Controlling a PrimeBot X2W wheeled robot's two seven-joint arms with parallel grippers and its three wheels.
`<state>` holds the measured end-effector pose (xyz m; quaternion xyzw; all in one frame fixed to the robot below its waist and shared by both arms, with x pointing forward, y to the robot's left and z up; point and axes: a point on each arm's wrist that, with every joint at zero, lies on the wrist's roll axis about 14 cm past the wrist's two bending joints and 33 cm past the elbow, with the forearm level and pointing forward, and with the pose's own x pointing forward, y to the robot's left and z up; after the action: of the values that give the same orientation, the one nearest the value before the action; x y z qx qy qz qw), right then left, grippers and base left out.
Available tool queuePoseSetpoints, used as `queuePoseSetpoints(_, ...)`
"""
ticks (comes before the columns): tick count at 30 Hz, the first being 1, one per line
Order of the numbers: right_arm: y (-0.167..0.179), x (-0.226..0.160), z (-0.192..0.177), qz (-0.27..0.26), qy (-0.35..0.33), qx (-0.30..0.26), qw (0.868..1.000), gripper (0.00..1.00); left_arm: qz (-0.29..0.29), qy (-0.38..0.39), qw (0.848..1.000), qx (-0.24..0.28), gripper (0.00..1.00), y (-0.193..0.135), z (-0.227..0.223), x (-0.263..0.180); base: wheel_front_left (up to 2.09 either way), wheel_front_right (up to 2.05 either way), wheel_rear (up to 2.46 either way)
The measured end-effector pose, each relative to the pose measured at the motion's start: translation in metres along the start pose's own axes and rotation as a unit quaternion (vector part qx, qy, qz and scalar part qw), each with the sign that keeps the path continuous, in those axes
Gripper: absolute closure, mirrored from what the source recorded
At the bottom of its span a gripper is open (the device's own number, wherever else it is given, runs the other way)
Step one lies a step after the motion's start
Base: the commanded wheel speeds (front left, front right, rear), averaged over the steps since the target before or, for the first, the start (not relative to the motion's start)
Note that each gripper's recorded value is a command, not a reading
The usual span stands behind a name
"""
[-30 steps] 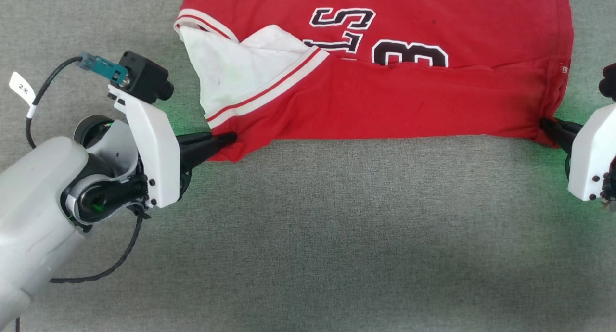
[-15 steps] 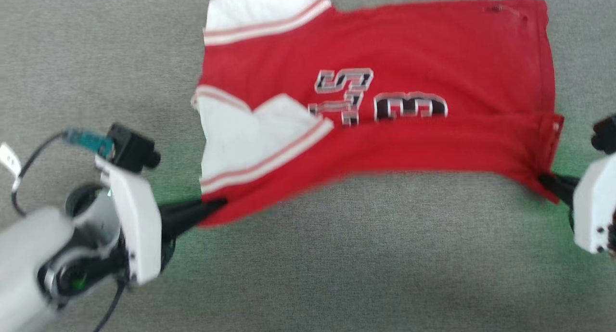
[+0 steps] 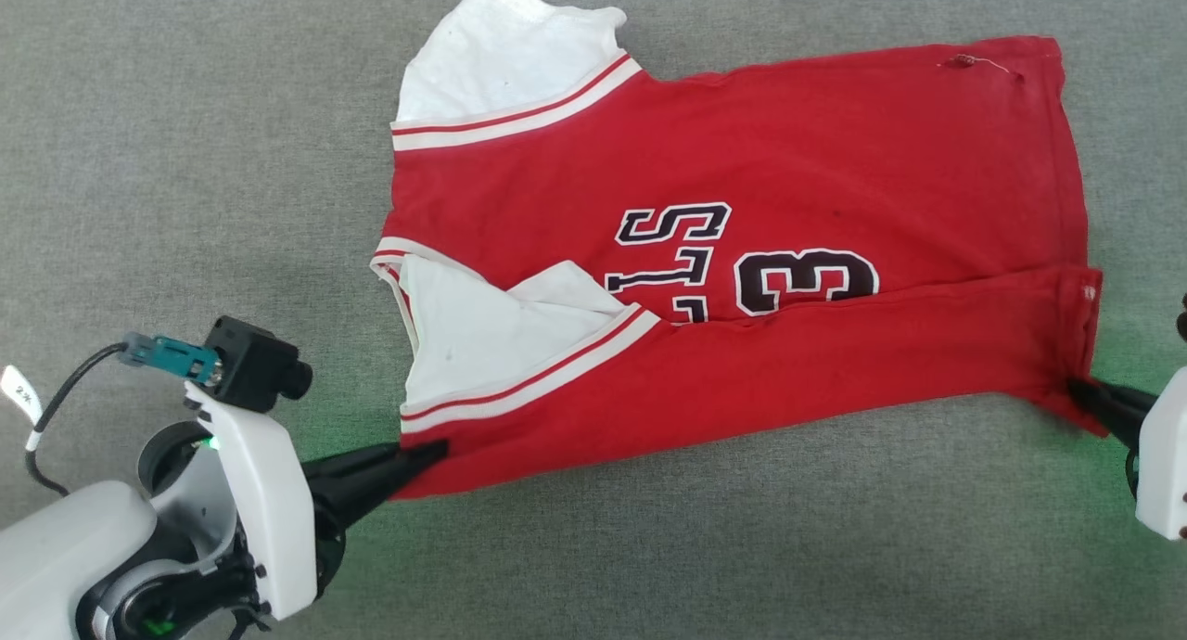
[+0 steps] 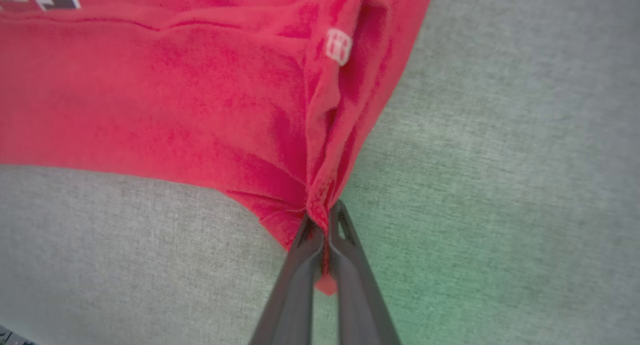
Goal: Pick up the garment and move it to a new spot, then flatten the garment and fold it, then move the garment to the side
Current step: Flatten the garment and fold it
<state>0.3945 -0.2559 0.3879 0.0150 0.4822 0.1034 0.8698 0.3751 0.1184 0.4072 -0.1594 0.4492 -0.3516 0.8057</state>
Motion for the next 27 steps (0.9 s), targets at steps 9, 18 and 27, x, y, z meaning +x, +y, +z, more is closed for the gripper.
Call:
queuePoseSetpoints(9, -0.008, -0.014, 0.041, -0.044, -0.153, 0.001, 0.987, 0.0, 0.021, -0.1, 0.994, 0.026, 0.0, 0.012, 0.042, -0.004, 0.0, 0.0, 0.0)
queuePoseSetpoints(18, -0.001, -0.053, 0.079, -0.076, -0.359, 0.008, 0.93, 0.0, 0.119, -0.263, 0.956, 0.049, 0.0, 0.059, 0.124, -0.021, 0.0, 0.0, 0.0)
queuePoseSetpoints(27, 0.003, -0.098, 0.089, -0.108, -0.471, 0.04, 0.875, 0.0, 0.158, -0.315, 0.934, 0.05, 0.0, 0.084, 0.216, -0.005, 0.0, 0.0, 0.0)
